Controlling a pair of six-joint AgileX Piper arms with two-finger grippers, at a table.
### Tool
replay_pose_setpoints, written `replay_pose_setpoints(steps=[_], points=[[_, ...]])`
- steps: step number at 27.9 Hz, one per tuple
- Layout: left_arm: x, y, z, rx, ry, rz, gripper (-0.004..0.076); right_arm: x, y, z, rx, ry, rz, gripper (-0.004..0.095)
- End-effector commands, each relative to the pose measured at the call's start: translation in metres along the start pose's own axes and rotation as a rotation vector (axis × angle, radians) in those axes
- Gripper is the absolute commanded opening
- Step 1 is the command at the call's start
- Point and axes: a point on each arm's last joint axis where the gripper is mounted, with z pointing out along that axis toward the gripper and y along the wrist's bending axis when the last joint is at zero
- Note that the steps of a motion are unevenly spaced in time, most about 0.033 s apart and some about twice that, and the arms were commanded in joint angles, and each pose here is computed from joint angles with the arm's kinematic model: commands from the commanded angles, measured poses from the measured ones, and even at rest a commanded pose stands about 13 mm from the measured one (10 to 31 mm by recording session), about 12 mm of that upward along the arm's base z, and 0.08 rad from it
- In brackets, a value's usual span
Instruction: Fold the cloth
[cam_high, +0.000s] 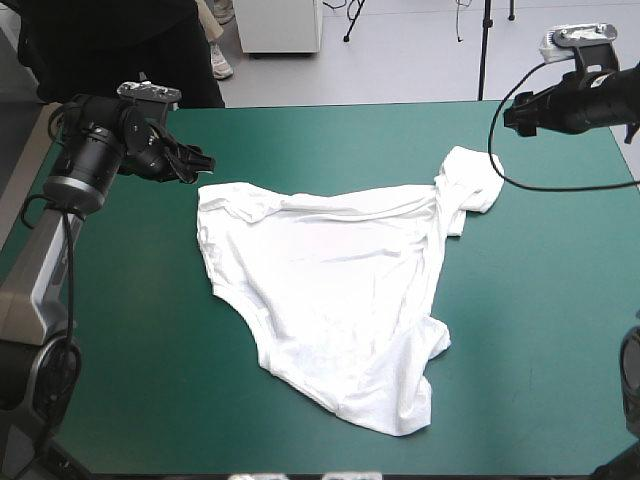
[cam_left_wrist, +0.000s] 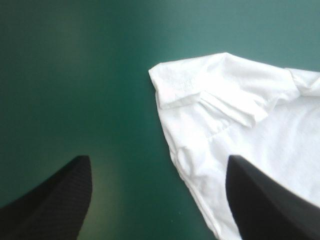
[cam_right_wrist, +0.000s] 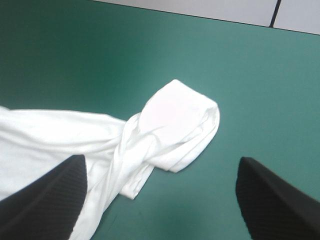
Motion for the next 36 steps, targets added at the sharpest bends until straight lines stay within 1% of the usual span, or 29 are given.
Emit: replay_pose_setpoints(steps=[1, 2, 5, 8, 9, 10, 14, 18, 20, 26, 29, 32, 36], points=[[0.003, 0.006, -0.053, -0.004, -0.129, -0.028, 0.0543, 0.014, 0.034, -0.054, 0.010, -0.067, -0.094, 0.0765], [0.004, 0.006, -0.053, -0.005, -0.127, -0.030, 0.0543, 0.022, 0.040, -0.056, 0.014, -0.047, -0.114, 0.0766], [0.008, 0.008, -0.047, -0.011, -0.107, -0.051, 0.0543, 0.045, 0.066, -0.070, 0.021, -0.016, -0.227, 0.0766], [0.017, 0.010, -0.022, 0.041, -0.066, -0.101, 0.0542, 0.079, 0.098, -0.095, 0.019, -0.014, -0.375, 0.0766], [0.021, 0.011, -0.012, 0.056, -0.053, -0.112, 0.0542, 0.088, 0.106, -0.100, 0.008, -0.019, -0.407, 0.0765], [0.023, 0.014, -0.001, 0.056, -0.028, -0.121, 0.0543, 0.096, 0.115, -0.108, -0.024, -0.035, -0.436, 0.0765], [0.022, 0.013, 0.030, 0.069, 0.033, -0.131, 0.0542, 0.110, 0.123, -0.121, -0.076, -0.039, -0.463, 0.0764], [0.022, 0.006, 0.062, 0.123, 0.092, -0.149, 0.0542, 0.112, 0.126, -0.124, -0.085, -0.030, -0.478, 0.0721], [0.024, 0.004, 0.078, 0.124, 0.129, -0.143, 0.0542, 0.113, 0.127, -0.125, -0.094, -0.033, -0.495, 0.0717], [0.029, 0.001, 0.119, 0.126, 0.208, -0.152, 0.0539, 0.114, 0.136, -0.126, -0.202, -0.051, -0.534, 0.0715], [0.033, -0.002, 0.136, 0.128, 0.246, -0.151, 0.0500, 0.116, 0.137, -0.122, -0.206, -0.047, -0.570, 0.0715], [0.036, -0.003, 0.146, 0.128, 0.271, -0.151, 0.0441, 0.124, 0.136, -0.111, -0.211, -0.007, -0.584, 0.0715], [0.037, -0.003, 0.149, 0.128, 0.276, -0.151, 0.0358, 0.143, 0.145, -0.092, -0.266, 0.066, -0.658, 0.0715]])
